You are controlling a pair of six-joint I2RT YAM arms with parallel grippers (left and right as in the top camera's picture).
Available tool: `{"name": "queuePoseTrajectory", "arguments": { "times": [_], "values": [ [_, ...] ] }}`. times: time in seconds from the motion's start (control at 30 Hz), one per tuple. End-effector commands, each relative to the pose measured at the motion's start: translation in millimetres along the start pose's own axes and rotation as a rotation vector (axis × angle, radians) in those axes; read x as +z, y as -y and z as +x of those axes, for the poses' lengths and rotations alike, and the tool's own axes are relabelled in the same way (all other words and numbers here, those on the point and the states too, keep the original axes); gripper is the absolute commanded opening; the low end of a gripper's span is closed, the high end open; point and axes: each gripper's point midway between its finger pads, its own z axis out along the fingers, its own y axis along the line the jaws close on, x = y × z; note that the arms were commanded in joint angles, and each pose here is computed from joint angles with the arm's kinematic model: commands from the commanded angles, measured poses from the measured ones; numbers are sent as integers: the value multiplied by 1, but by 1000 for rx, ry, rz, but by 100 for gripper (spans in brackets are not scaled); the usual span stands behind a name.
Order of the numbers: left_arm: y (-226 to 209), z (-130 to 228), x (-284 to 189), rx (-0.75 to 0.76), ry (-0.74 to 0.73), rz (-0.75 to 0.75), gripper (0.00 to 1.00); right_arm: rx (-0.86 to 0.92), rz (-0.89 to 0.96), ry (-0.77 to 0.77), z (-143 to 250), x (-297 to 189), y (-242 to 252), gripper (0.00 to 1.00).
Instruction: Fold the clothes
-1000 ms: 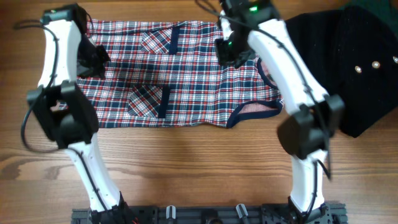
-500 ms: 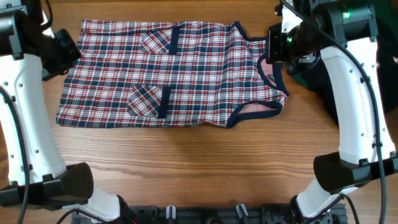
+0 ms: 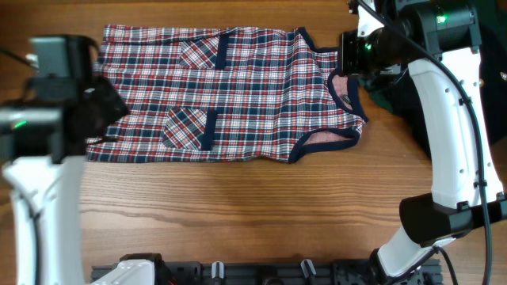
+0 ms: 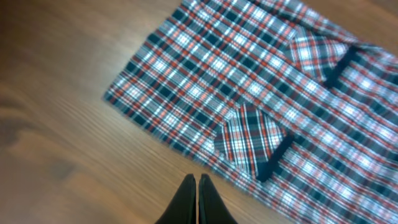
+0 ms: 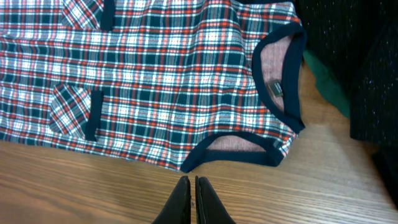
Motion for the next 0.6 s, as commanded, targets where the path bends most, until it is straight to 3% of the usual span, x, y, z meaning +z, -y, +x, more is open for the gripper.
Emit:
{"name": "queuePoseTrajectory", "arguments": {
  "times": [0.0, 0.23, 0.4, 0.57],
  "values": [
    [-5, 30, 50, -13, -33, -29, 4, -7, 23, -26, -4, 21, 4, 4],
    [-7, 45, 121, 22, -98, -33, 4, 111, 63, -149, 25, 117, 22, 4],
    [-21, 33, 147, -42, -145, 55, 4, 125, 63, -141, 38, 164, 30, 4],
    [-23, 44, 180, -40, -230, 43, 4, 156, 81, -157, 66, 206, 43, 4]
  ]
}}
